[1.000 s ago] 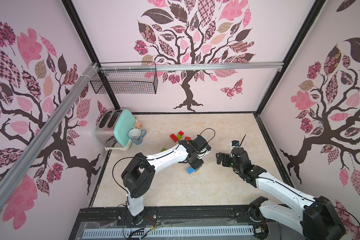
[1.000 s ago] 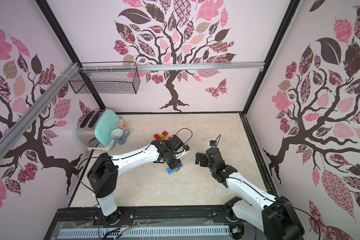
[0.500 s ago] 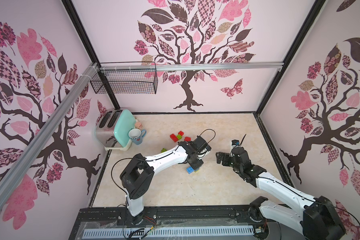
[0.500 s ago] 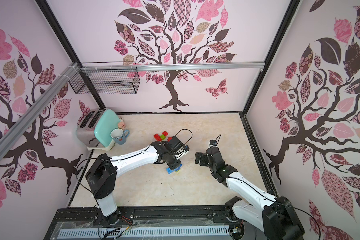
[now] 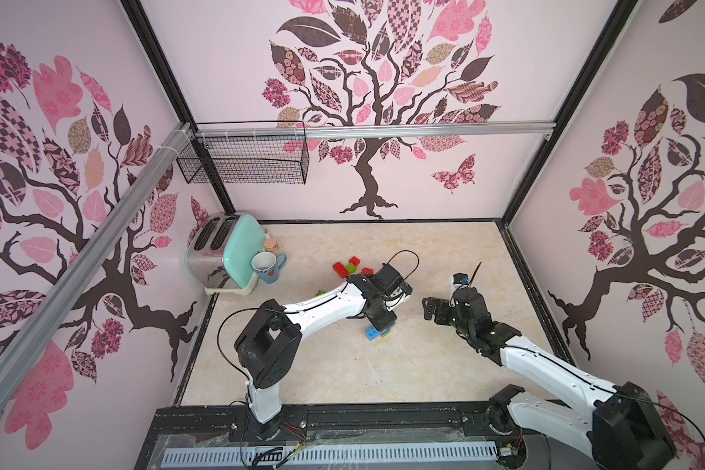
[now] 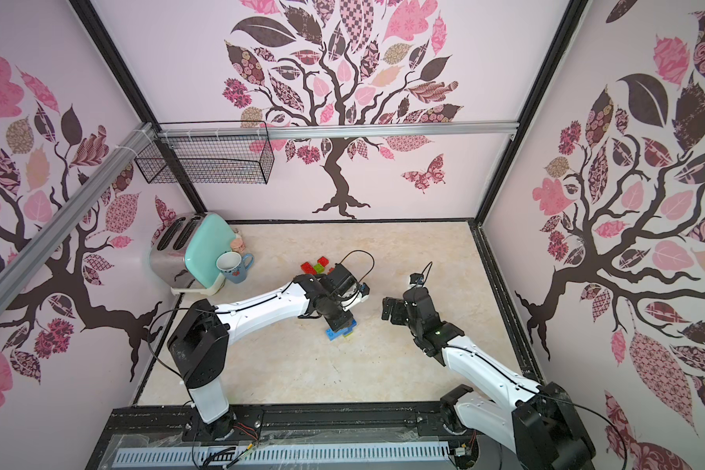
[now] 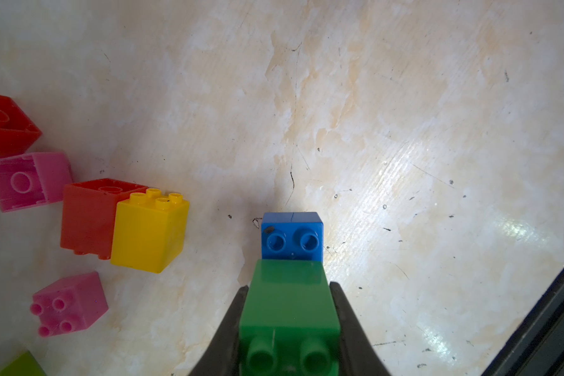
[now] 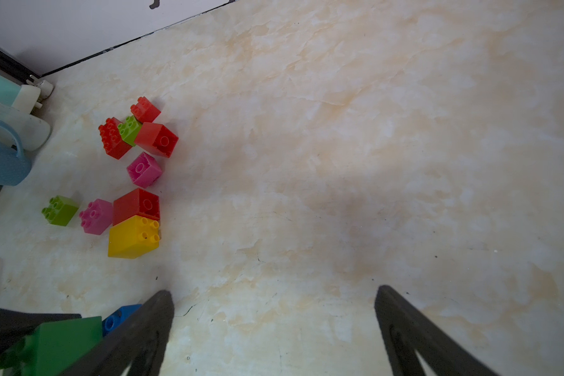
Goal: Assemble the number 4 with lego
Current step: Assemble the lego brick with the lego brick.
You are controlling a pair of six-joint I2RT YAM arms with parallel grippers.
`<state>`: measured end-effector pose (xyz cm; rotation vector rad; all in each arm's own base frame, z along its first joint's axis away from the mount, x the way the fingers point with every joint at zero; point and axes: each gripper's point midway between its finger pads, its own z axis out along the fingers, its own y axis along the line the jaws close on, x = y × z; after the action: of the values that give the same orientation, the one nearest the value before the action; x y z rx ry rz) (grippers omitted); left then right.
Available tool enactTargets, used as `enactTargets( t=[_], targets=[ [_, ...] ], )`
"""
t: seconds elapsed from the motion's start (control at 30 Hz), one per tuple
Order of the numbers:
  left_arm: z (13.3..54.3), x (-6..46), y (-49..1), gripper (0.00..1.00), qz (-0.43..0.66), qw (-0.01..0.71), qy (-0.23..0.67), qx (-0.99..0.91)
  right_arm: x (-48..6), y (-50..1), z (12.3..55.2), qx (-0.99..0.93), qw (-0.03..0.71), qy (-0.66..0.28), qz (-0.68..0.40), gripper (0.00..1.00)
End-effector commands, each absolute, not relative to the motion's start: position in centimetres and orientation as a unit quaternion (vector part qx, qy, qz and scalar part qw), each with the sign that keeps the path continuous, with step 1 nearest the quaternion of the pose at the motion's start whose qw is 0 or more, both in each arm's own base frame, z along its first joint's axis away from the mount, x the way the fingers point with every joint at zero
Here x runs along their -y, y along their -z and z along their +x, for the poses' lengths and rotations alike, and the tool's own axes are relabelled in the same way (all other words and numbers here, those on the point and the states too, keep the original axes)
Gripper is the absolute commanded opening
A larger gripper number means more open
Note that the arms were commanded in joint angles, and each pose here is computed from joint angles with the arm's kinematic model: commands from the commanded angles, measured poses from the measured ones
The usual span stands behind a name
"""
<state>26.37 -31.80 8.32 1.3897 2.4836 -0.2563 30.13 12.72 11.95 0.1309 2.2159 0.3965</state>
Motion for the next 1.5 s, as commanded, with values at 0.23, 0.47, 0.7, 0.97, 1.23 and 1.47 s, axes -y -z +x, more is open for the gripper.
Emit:
enactTargets(
  t=[0.23,0.47,0.7,0.97,1.23,1.47],
  targets=[
    [22.1,28.7,-2.8,0.0,0.501,0.031,0.034,-0.864,-12.6,-13.6,31.0,-0.879,0.448,-0.153,0.053,0.99],
    [21.2,27.2,-0.7,0.0,0.501,-0.002,0.008,-0.866,-12.6,-13.8,31.1,-0.878,0.451,-0.151,0.051,1.0],
    [20.8,26.0,0.8,0.0,0.493,-0.023,-0.012,-0.87,-12.6,-14.0,31.2,-0.878,0.452,-0.151,0.049,0.99],
    [21.1,26.4,0.2,0.0,0.497,-0.009,-0.006,-0.867,-12.7,-13.6,31.0,-0.881,0.445,-0.151,0.049,0.99],
    [22.3,27.6,-0.9,0.13,0.507,0.017,-0.001,-0.862,-12.8,-13.9,31.0,-0.879,0.448,-0.156,0.049,1.0],
    [23.7,29.3,-2.9,0.47,0.5,0.054,0.02,-0.864,-12.6,-14.2,31.0,-0.876,0.454,-0.153,0.05,0.99]
  ],
)
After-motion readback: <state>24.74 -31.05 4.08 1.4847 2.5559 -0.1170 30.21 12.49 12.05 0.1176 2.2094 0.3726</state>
